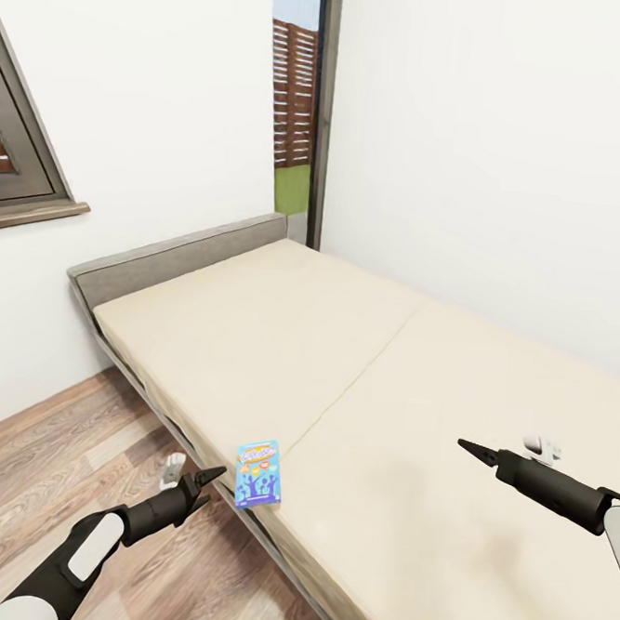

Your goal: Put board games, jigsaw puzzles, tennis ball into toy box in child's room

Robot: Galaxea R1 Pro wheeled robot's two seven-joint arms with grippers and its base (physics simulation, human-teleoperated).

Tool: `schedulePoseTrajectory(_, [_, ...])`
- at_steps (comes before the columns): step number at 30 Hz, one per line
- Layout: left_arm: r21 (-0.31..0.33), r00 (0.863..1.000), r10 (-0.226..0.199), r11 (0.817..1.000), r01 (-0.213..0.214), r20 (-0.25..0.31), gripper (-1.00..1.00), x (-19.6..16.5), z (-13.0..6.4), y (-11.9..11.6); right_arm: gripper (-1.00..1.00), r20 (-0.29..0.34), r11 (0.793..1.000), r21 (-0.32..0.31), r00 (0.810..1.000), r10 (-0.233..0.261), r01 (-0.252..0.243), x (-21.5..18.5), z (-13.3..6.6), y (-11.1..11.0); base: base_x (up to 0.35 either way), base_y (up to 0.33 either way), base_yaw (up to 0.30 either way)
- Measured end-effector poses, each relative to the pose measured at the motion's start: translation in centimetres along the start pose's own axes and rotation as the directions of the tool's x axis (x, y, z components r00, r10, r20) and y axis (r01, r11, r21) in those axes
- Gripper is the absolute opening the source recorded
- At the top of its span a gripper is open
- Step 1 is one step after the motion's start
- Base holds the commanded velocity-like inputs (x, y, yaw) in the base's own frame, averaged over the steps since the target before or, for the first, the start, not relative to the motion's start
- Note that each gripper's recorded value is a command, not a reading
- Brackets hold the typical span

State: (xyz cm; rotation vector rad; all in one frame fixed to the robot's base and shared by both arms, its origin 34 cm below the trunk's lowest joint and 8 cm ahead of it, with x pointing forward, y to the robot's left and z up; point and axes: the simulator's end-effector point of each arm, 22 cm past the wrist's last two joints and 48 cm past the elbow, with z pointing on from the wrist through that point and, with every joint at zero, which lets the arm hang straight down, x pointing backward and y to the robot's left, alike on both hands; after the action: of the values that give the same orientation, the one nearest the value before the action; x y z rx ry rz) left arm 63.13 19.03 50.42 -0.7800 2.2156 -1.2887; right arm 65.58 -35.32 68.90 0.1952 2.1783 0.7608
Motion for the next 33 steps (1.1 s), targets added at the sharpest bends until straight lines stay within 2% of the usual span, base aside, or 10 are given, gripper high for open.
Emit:
schedulePoseTrajectory(26, [0.005, 1.0, 0.002, 1.0, -0.002, 0.0, 1.0, -0.01, 0.1, -0.27, 1.0, 0.0, 1.0, 0.0, 1.0, 0.0, 0.0, 0.01, 0.0, 0.0, 0.0, 0.0, -0.007])
schedulePoseTrajectory(33, [0.014, 1.0, -0.006, 1.0, 0.006, -0.009, 1.0, 0.74, 0.67, -0.7, 1.0, 0.0, 1.0, 0.0, 1.0, 0.0, 0.0, 0.0, 0.0, 0.01, 0.0, 0.0, 0.0])
